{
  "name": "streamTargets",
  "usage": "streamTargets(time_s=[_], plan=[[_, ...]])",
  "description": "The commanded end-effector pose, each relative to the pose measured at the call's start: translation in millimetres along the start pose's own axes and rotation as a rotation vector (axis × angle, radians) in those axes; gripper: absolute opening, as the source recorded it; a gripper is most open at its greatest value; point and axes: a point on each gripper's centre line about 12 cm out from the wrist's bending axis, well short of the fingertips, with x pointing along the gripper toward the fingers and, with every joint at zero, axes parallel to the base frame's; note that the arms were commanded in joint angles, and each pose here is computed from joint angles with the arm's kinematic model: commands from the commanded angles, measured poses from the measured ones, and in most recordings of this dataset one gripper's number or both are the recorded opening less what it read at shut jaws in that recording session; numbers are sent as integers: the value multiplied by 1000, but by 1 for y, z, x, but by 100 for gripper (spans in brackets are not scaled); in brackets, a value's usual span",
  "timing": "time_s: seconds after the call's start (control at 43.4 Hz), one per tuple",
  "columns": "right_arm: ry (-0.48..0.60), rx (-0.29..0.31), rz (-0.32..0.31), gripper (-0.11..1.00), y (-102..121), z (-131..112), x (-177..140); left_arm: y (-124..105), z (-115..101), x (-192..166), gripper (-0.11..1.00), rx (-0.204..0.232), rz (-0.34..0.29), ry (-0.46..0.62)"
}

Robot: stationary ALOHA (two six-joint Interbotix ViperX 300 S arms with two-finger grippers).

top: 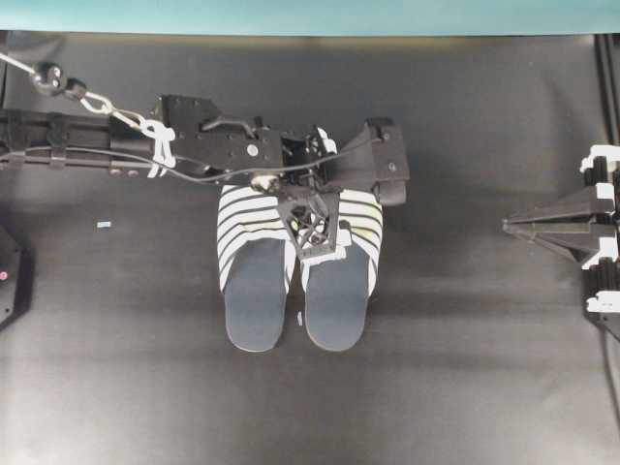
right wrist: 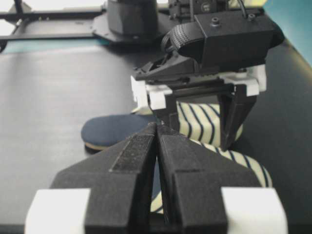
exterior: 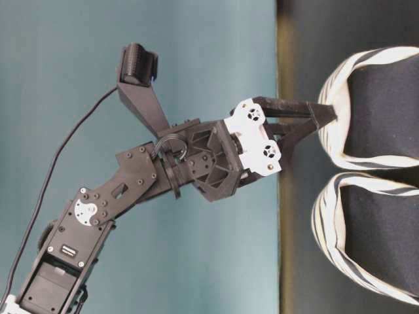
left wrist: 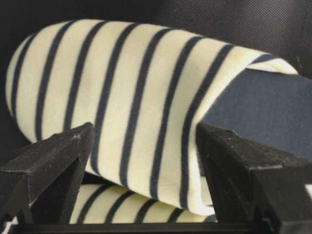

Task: Arrange the slippers with the left arm.

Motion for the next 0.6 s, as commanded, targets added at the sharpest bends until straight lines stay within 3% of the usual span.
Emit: streamTargets(time_s=[0.0, 0.207, 0.415, 0.576], plan=[[-12, 3, -4, 0, -1, 3, 1, -3, 5, -9, 79, 4, -2, -17], [-19, 2, -3, 0, -1, 3, 1, -13, 7, -12, 80, 34, -11, -23], [-17, 3, -3, 0, -1, 2, 1, -28, 28, -67, 80, 67, -27, -146], [-15, 2, -3, 0, -1, 2, 1, -32, 23, -110, 80, 74, -34, -214]])
